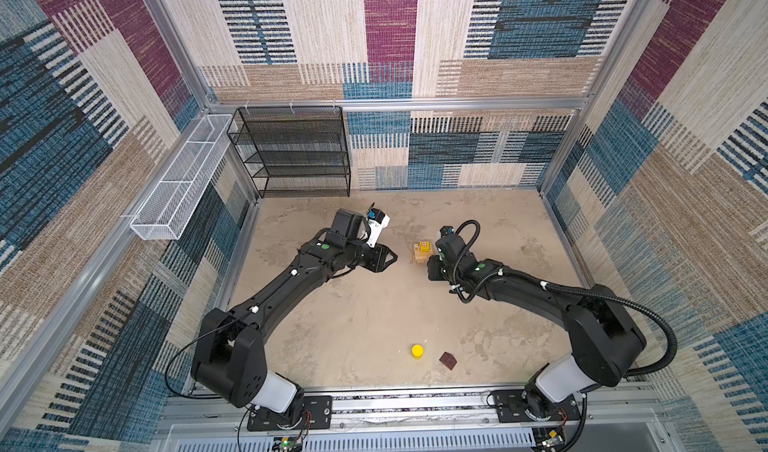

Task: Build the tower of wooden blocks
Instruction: 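Position the small wooden cube above the stack with the right gripper, then lower the small wooden cube onto the stack beside the yellow cube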

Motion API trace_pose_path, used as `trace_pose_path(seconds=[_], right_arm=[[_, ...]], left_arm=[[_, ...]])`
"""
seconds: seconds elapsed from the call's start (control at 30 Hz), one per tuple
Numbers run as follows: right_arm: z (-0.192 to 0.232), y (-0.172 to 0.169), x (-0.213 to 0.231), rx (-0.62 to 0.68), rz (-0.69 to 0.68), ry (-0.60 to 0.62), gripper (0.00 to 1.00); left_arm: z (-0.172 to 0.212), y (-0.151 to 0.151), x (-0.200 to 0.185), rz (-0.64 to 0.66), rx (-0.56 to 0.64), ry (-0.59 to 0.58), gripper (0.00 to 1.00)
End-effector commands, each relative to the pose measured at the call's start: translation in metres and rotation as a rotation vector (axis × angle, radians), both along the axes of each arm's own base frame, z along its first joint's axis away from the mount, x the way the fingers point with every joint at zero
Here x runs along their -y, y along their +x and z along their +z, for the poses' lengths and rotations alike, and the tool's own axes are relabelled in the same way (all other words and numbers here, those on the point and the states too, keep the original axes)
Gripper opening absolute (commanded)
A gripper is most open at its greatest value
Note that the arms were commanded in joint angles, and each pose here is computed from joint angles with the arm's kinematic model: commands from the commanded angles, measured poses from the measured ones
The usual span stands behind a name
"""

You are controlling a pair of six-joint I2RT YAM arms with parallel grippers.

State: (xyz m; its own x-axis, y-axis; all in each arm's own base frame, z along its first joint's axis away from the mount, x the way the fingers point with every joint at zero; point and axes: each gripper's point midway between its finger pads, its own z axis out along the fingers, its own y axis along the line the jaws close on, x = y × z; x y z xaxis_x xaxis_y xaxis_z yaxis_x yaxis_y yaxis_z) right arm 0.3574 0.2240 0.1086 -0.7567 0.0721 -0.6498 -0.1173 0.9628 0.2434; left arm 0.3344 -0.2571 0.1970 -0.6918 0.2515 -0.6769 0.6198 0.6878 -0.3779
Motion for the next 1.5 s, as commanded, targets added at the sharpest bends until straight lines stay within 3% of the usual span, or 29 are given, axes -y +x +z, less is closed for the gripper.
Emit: trace_pose_path(seconds=[0.0,1.47], right_arm=[[0.004,0.005,-0.001,0.015,-0.009,0.002,0.00],[-0.012,0.035,-0.010,-0.010,-0.040,-0.083,0.03]], left_arm=[[0.002,-0.002,-0.001,-0.010,0.008,0.009,0.43],[-0.010,-0.001,-0.001,-0.008,-0.024,0.039,0.43]])
